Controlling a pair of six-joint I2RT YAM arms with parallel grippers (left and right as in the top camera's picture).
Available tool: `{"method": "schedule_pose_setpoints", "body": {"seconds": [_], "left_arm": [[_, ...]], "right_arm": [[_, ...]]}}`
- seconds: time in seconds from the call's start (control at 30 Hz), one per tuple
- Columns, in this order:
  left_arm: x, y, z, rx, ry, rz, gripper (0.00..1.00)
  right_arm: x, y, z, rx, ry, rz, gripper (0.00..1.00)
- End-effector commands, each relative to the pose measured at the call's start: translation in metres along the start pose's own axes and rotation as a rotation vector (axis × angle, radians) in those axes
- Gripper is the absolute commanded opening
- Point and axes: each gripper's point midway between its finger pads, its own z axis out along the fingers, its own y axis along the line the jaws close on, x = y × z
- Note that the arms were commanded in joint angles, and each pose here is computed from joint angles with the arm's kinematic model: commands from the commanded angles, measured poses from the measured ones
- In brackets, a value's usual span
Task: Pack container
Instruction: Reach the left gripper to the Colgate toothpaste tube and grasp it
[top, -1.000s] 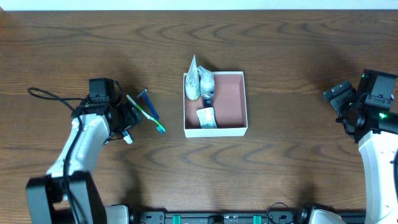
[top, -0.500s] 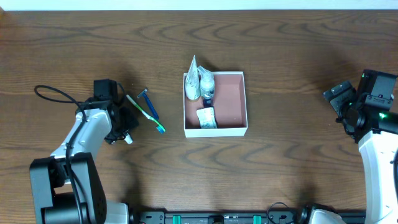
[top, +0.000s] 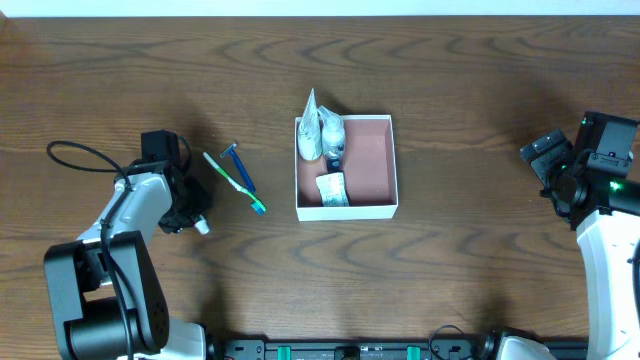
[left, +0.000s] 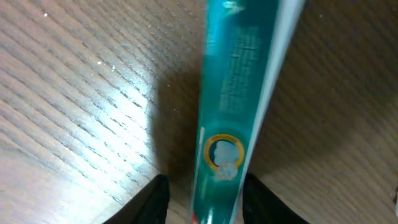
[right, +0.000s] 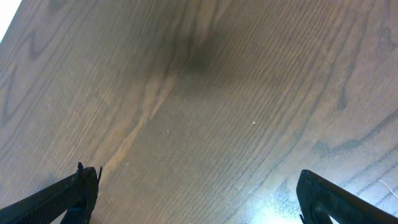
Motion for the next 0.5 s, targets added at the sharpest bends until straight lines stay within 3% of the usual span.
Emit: {"method": "schedule_pose_setpoints", "body": {"seconds": [0.0,0.1,0.37,0.47], "left_arm": [[-0.0040,0.0010,-0.0007,-0.009,-0.008,-0.004,0.34],[-0.0038,0.0010,-0.0007,-0.009,-0.007,-0.004,0.25],[-0.0003,0.0030,-0.0007,-0.017,0.007,-0.003,0.19],[0.0020,0.0043,-0.0008,-0.023,0.016,-0.002,0.12]], "right_arm": [[-0.0043,-0.0001,-0.0010,0.002,-0.009,-0.007,0.99],[-0.0043,-0.0001,-0.0010,0.002,-0.009,-0.007,0.99],[-0.0044,-0.0002,-0.0010,0.002,-0.009,-0.007,0.99],[-0.0043,-0.0001,-0.0010,0.002,-0.009,-0.007,0.99]]}}
